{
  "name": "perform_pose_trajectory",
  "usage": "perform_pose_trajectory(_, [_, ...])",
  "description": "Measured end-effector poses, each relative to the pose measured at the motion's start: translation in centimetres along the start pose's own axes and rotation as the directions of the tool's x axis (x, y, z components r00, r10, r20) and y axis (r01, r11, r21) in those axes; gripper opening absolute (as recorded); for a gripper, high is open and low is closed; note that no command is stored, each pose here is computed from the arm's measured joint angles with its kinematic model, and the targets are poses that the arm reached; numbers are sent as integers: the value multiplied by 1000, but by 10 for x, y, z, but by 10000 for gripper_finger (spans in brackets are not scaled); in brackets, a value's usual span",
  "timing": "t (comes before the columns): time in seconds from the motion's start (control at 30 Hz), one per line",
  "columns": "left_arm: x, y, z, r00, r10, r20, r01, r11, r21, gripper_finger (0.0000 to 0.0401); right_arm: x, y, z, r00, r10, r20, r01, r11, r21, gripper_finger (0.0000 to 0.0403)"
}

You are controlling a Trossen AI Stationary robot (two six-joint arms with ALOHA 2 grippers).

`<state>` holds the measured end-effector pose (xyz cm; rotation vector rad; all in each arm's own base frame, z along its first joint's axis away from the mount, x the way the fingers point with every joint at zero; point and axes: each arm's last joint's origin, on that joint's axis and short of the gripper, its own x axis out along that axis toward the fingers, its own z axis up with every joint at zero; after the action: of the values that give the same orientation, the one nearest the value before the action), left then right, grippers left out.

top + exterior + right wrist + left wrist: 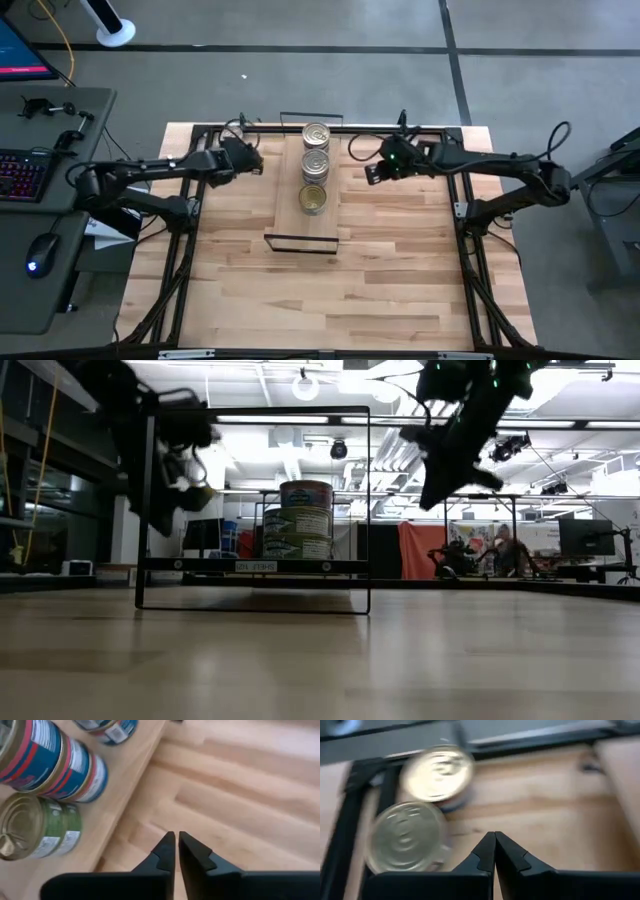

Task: Stack canned seafood by type on shelf
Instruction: Stack the blue pink tuna can on top of the other blue pink tuna cans on the shelf

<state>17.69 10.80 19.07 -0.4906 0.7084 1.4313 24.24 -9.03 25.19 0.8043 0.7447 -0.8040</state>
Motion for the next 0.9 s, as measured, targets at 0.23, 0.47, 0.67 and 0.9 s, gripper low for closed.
perform_pose_trajectory(0.23, [21,22,-26,975,209,81,-181,948,-261,0,19,-3,-18,993,112,-47,-108,991,74,5])
perform_pose_trajectory(0.47, [42,37,-38,955,286,78,-246,912,-329,0,16,1,-15,987,152,-42,-149,986,71,1])
perform_pose_trajectory(0.67, [57,42,-45,959,281,14,-267,924,-275,0,15,3,-15,986,162,-42,-159,985,68,0])
perform_pose_trajectory(0.9, [50,35,-53,980,180,-79,-189,974,-122,0,13,11,-23,980,189,-61,-188,982,11,0])
